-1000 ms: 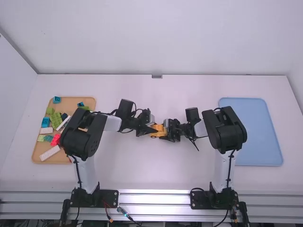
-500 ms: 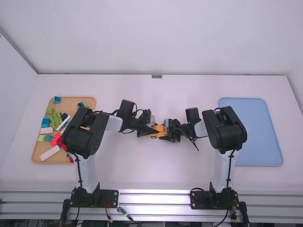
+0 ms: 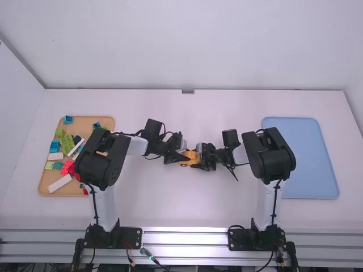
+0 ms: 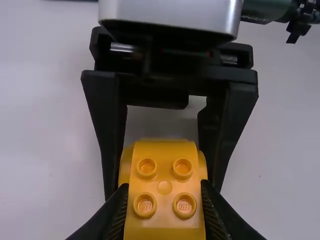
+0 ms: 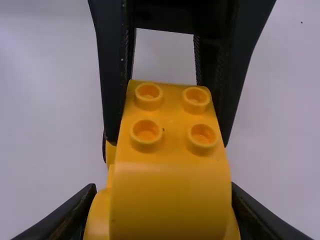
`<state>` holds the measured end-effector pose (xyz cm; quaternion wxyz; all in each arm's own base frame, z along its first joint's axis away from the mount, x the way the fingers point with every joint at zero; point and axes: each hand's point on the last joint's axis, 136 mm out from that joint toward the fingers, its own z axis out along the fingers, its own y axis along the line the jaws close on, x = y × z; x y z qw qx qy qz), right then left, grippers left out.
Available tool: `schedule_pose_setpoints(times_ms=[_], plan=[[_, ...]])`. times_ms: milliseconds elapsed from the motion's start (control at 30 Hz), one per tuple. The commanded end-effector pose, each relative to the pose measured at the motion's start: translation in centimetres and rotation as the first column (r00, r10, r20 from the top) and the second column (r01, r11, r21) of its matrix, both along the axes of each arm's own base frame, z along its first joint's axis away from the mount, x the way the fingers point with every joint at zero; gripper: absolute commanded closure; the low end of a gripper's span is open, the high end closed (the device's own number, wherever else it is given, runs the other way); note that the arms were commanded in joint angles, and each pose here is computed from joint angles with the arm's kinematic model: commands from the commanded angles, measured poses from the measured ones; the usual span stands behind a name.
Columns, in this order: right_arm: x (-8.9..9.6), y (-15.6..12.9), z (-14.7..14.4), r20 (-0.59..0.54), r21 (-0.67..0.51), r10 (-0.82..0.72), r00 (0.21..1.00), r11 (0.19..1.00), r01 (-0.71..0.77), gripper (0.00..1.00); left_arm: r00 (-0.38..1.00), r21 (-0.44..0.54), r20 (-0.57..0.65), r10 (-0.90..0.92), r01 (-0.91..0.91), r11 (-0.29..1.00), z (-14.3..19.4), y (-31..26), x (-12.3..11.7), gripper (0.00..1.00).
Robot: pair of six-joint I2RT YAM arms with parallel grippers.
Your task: Assemble lego blocks to make yellow taxi
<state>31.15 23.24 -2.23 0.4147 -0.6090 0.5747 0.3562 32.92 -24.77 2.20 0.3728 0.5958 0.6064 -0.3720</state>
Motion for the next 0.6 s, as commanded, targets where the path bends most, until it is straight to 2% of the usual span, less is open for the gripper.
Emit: schedule_pose_setpoints(times_ms=[0, 267, 567], plan=[[0.8, 0.1, 0.0, 0.029, -0.001, -0.004, 1.000, 1.000, 0.004, 0.41, 0.998, 0.146, -0.064, -0.012, 0.022, 0.989, -4.8, 0.7, -3.0, 0.98], [0.9, 0.1, 0.1, 0.019, 0.003, -0.012, 1.000, 1.000, 0.012, 0.41, 0.999, 0.258, -0.042, 0.021, -0.010, 0.966, -6.7, 1.6, -2.9, 0.98], [0.9, 0.1, 0.1, 0.015, 0.002, -0.014, 1.000, 1.000, 0.014, 0.41, 0.999, 0.268, -0.032, 0.025, -0.016, 0.963, -6.8, 1.6, -2.7, 0.98]])
